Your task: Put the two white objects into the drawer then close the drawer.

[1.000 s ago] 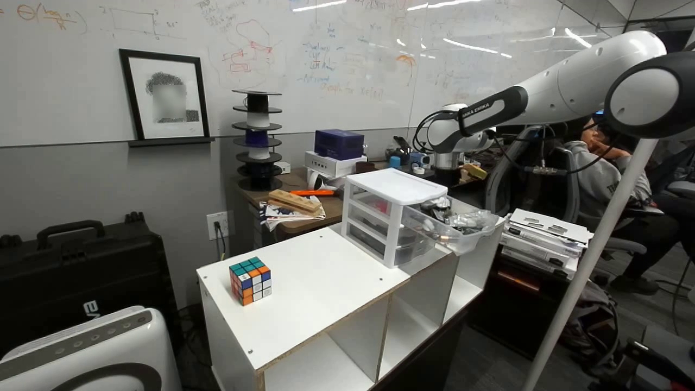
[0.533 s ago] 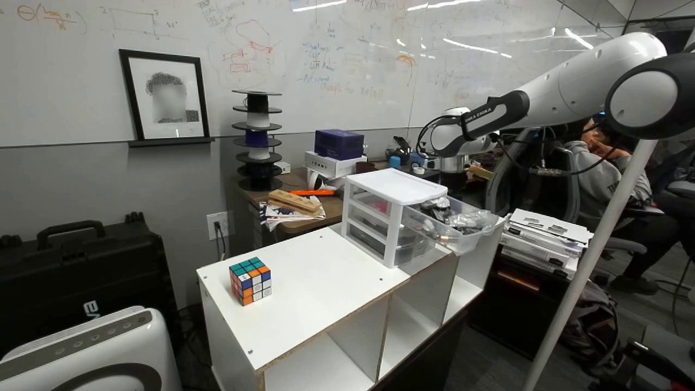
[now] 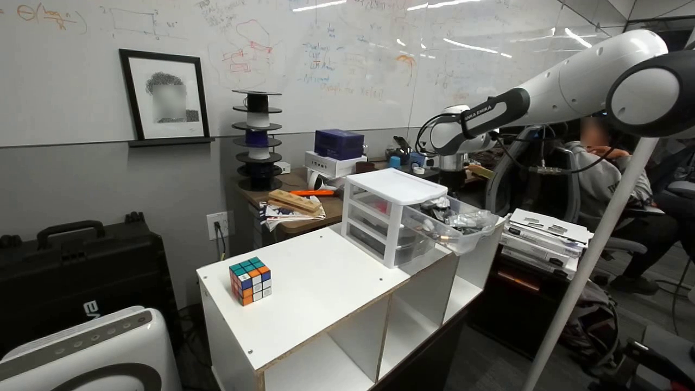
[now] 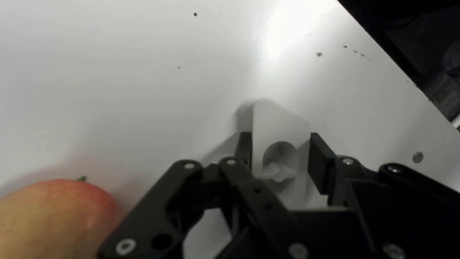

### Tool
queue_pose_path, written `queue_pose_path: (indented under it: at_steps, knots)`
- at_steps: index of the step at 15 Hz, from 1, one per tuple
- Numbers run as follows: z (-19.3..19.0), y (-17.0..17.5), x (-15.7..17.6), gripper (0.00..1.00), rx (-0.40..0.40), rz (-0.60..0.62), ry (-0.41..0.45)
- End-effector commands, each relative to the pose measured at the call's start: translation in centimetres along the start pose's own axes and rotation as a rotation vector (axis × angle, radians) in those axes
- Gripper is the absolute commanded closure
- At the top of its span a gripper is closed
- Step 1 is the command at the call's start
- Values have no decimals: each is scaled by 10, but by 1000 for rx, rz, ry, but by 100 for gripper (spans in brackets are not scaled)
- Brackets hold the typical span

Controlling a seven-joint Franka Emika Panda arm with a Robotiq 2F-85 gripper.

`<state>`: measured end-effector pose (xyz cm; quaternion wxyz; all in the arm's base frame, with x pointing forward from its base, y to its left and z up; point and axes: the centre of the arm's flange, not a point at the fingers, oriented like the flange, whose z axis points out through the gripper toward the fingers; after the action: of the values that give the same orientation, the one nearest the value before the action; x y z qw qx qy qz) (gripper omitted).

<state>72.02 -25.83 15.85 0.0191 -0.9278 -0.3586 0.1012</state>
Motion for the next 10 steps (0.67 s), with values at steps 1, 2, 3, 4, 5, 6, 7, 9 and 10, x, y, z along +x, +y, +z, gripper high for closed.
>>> queue_pose_path:
  at_steps: [1,2,3,4,5,6,7,9,10]
  knots:
    - [-8,-9,0,81,-31,8,10]
    - [-7,-8,0,78,-34,16,4]
    - [-7,-8,-1,79,-36,30,7]
    - [-8,-8,-1,79,-29,46,10]
    - [-11,-10,-2,80,-25,76,14]
    - [-14,-12,-3,80,-26,104,18]
    - [-20,-16,-6,80,-24,145,23]
    - [-35,-25,-12,79,-23,241,24]
    - [-43,-32,-20,79,-28,315,14]
